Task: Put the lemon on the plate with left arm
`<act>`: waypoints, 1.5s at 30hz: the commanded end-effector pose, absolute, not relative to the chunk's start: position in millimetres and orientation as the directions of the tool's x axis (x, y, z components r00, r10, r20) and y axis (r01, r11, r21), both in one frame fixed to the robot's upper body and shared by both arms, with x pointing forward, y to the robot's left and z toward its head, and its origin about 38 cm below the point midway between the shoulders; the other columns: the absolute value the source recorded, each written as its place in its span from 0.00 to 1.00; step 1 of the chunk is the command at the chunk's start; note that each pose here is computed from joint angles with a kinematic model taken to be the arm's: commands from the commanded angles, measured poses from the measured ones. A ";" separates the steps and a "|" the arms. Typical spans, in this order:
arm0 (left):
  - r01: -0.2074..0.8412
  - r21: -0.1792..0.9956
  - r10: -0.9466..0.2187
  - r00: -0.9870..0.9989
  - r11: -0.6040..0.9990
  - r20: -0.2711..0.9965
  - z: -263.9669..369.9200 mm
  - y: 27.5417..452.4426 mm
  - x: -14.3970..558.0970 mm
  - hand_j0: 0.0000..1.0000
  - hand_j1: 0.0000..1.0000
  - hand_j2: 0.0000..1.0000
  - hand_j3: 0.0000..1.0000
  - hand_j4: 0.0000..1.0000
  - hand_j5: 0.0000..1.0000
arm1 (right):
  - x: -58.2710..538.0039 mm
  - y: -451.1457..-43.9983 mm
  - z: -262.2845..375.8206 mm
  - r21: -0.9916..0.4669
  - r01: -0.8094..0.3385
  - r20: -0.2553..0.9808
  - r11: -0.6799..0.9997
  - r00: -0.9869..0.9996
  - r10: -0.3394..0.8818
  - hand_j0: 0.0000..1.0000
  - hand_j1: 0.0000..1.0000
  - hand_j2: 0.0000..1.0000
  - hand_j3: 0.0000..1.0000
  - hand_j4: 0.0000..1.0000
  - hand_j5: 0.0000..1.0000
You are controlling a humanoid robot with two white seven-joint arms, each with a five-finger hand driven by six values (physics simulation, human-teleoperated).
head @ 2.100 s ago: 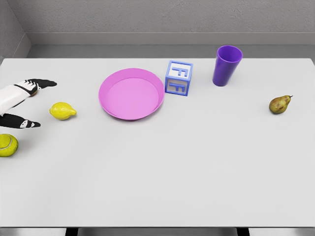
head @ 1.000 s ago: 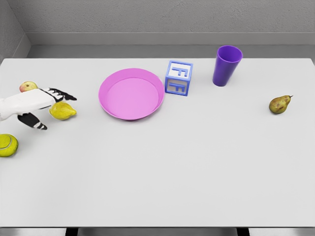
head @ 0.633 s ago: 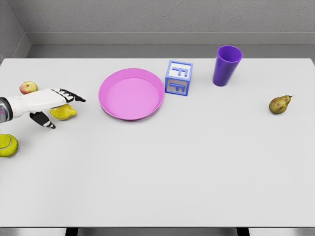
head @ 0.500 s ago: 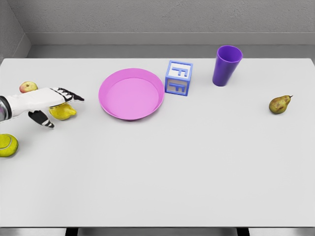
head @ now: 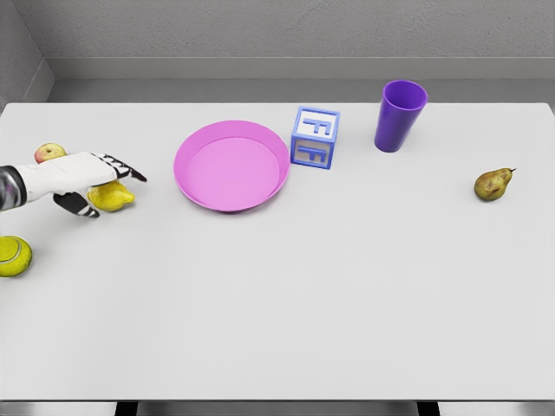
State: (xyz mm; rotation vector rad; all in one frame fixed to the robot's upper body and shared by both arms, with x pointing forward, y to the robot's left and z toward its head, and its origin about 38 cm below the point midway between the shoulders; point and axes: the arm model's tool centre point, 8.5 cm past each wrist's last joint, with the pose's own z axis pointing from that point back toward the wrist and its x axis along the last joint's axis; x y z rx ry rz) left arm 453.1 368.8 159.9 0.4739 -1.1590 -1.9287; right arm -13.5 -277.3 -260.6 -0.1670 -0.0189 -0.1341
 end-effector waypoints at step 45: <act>0.359 0.903 -0.739 -0.670 -0.238 0.072 184.5 321.3 468.7 0.62 0.62 0.62 0.62 0.62 0.62 | -13.6 -277.2 -260.6 -0.164 0.136 0.029 0.977 0.991 -0.133 1.00 1.00 1.00 1.00 1.00 1.00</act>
